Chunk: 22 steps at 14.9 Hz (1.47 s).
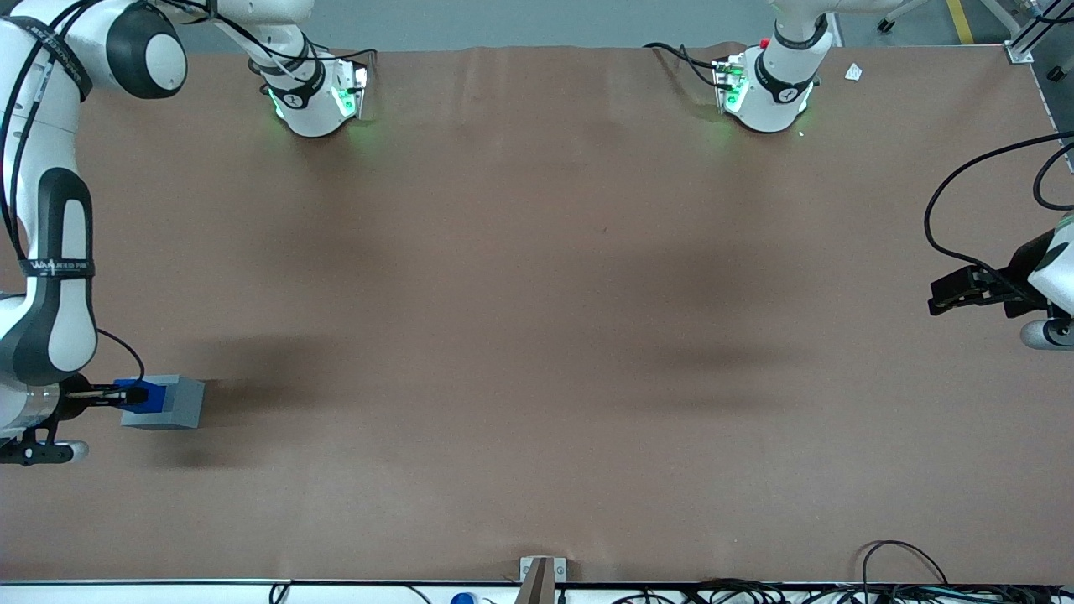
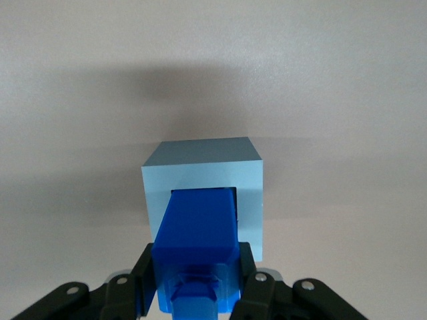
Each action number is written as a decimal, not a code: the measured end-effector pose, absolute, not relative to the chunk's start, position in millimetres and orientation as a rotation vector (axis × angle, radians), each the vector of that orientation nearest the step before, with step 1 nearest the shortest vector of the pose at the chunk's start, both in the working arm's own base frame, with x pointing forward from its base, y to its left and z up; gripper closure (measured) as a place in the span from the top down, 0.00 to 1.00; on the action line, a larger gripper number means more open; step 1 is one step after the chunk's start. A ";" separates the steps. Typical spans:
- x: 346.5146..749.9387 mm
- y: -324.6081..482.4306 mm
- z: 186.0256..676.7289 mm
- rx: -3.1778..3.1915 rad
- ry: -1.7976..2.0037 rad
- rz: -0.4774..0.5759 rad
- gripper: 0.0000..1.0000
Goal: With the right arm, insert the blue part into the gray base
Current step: 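Lower the blue block into the gray base's square hole, then open the right gripper to release the blue block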
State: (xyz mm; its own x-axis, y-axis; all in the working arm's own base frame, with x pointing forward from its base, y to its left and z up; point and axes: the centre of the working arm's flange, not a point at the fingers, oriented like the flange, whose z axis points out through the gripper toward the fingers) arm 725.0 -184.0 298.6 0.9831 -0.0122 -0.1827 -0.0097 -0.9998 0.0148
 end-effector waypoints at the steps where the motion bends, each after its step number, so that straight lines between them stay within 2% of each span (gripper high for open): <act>1: 724.9 -183.9 294.1 3.115 -0.017 -0.295 0.51; 8: 725.8 -183.7 288.1 3.115 -0.014 -0.297 0.51; 9: 725.9 -183.3 287.9 3.116 -0.013 -0.297 0.56; 12: 726.9 -180.8 288.8 3.118 -0.007 -0.293 0.80; 13: 728.2 -179.3 291.4 3.118 -0.002 -0.285 0.93; 14: 729.4 -176.7 296.2 3.118 0.005 -0.280 1.00; 15: 728.7 -172.0 302.7 3.122 0.012 -0.299 1.00; 18: 721.0 -149.0 350.2 3.136 0.048 -0.378 1.00; 22: 696.6 -87.6 488.7 3.135 0.027 -0.281 1.00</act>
State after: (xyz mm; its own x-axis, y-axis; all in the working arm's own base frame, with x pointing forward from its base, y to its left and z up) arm 696.6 -87.6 488.7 0.9839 0.0176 -0.1776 0.0165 -0.9998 -0.0076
